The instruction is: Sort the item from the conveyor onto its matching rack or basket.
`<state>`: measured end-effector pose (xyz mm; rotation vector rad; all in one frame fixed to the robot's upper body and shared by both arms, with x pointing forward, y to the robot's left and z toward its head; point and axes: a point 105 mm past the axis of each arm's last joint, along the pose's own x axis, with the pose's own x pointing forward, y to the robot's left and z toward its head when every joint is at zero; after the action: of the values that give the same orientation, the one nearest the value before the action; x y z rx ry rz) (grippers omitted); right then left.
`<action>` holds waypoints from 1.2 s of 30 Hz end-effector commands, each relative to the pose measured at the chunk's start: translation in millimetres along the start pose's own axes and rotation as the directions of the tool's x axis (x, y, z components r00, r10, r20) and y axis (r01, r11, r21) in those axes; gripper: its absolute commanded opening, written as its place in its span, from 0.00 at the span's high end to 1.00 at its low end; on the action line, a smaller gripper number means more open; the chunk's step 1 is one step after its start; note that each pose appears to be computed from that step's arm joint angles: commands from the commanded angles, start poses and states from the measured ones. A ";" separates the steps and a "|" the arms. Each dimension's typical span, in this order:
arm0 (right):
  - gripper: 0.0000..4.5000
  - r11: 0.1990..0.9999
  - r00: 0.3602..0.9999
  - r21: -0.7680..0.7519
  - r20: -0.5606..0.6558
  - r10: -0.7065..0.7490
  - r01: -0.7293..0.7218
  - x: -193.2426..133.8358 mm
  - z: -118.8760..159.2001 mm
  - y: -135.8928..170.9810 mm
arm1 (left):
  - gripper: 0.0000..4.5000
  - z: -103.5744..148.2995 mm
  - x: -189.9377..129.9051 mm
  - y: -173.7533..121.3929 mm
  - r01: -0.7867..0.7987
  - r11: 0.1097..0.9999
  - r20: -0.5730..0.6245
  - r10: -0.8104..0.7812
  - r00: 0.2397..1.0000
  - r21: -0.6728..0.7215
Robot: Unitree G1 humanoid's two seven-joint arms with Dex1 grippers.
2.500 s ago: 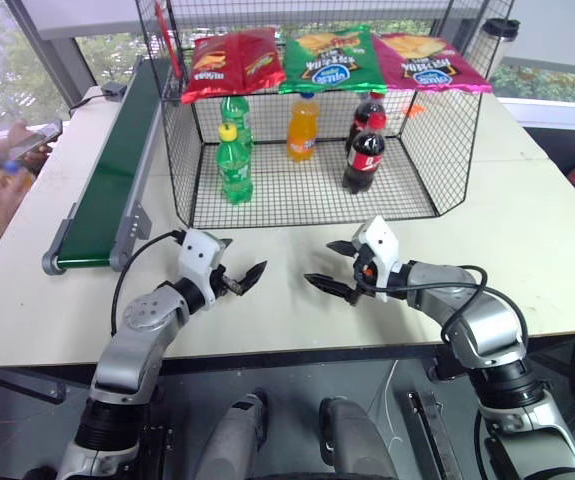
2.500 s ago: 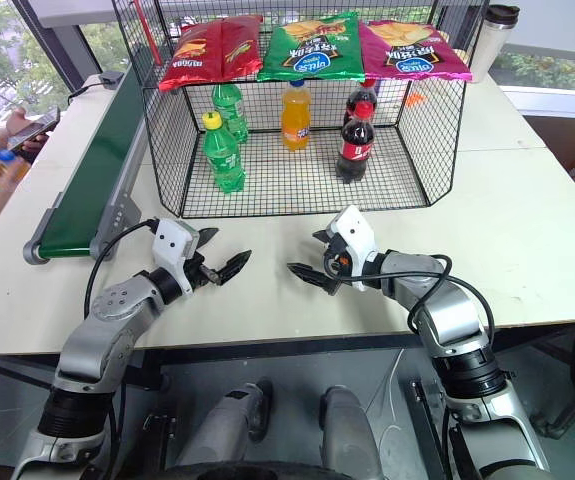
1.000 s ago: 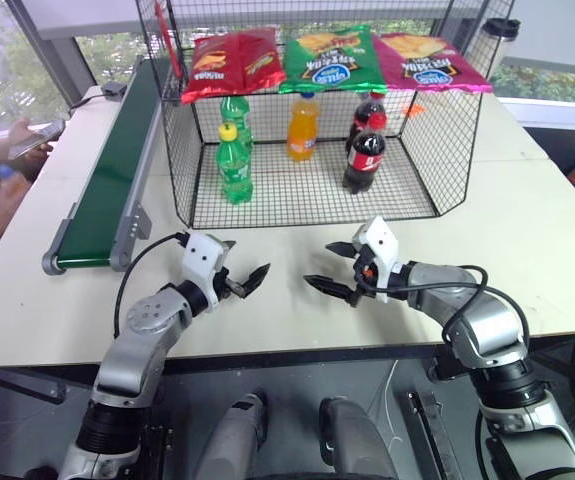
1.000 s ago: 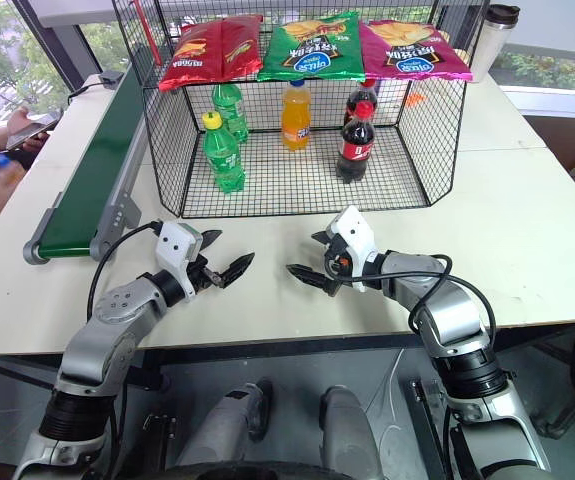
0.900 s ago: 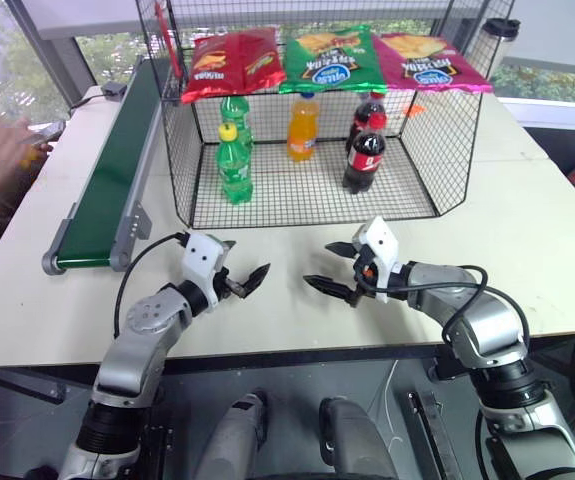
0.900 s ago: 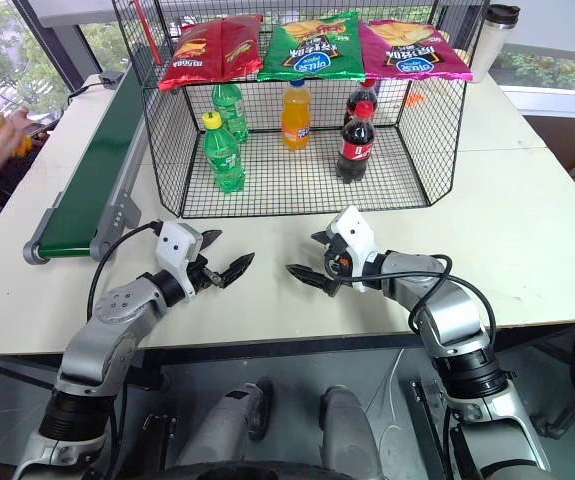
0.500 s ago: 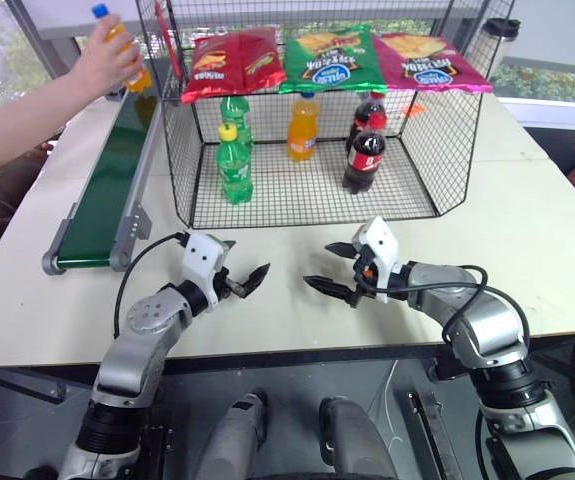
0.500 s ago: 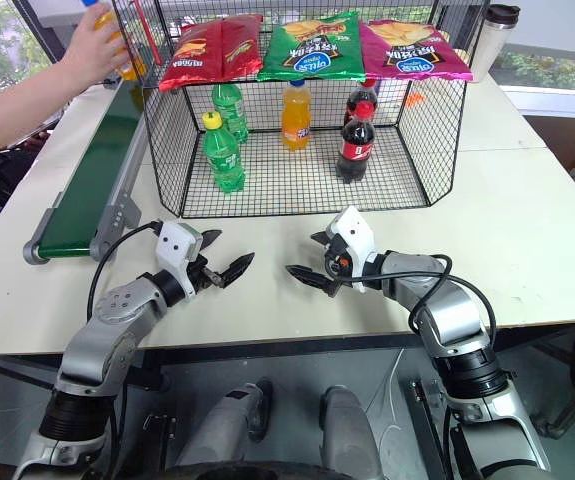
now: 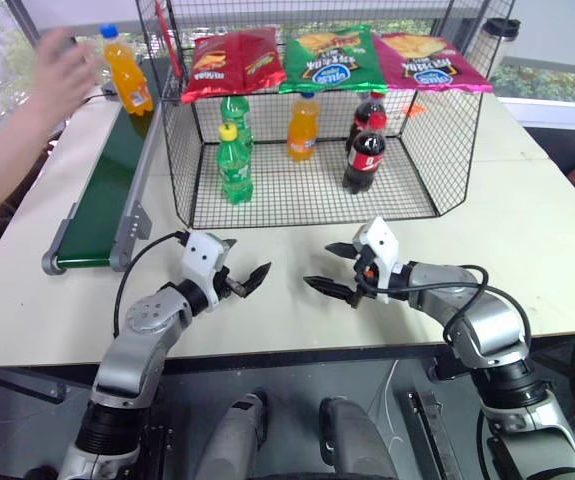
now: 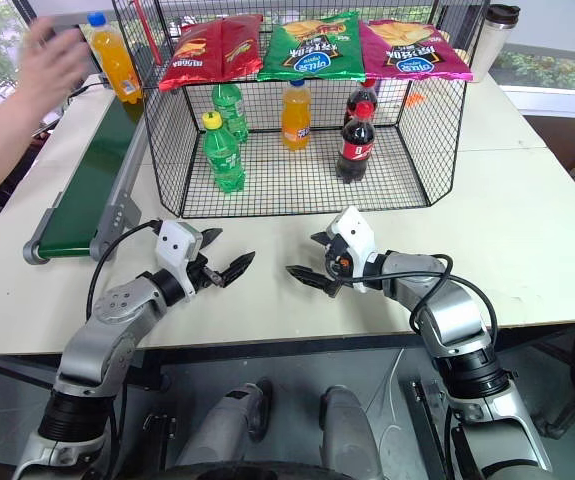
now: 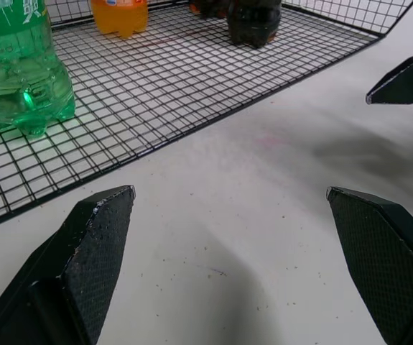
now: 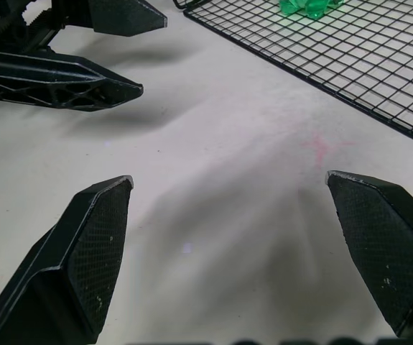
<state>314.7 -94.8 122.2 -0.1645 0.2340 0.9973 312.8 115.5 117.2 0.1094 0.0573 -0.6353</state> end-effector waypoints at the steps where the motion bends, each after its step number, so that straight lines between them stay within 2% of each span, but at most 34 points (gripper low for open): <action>1: 0.01 0.997 0.998 -0.065 0.050 0.035 -0.032 -3.5 22.2 6.2 | 0.00 22.8 -6.6 3.9 -0.026 0.999 0.069 0.024 0.997 0.041; 6: 0.01 0.991 0.992 -0.101 0.076 0.101 -0.093 -7.0 34.3 17.3 | 0.00 35.8 -22.0 14.7 -0.086 0.995 0.088 0.082 0.993 0.049; 11: 0.01 0.977 0.978 -0.151 0.123 0.168 -0.148 -8.6 57.4 28.1 | 0.00 50.3 -56.2 51.5 -0.263 0.965 0.105 0.260 0.960 0.012; 15: 0.01 0.966 0.966 -0.184 0.150 0.213 -0.184 -6.8 71.1 36.1 | 0.00 52.8 -84.6 86.7 -0.407 0.911 0.108 0.411 0.905 -0.063; 18: 0.01 0.955 0.953 -0.210 0.174 0.248 -0.210 -3.3 82.8 42.0 | 0.00 53.5 -115.2 120.8 -0.544 0.832 0.108 0.554 0.825 -0.113; 22: 0.01 0.947 0.946 -0.226 0.182 0.270 -0.227 -1.3 88.2 44.2 | 0.00 54.5 -138.4 145.4 -0.638 0.758 0.111 0.651 0.751 -0.134; 26: 0.01 0.944 0.943 -0.233 0.183 0.279 -0.234 -0.2 90.4 45.8 | 0.00 52.3 -149.2 158.1 -0.688 0.714 0.106 0.700 0.706 -0.133; 36: 0.01 0.946 0.946 -0.230 0.180 0.271 -0.227 -0.4 89.0 46.1 | 0.00 46.9 -142.8 165.0 -0.700 0.702 0.104 0.712 0.694 -0.130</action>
<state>291.7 -52.2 195.8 -0.2094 0.0054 1.2644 296.9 324.4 173.2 -0.0474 -0.0493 0.1401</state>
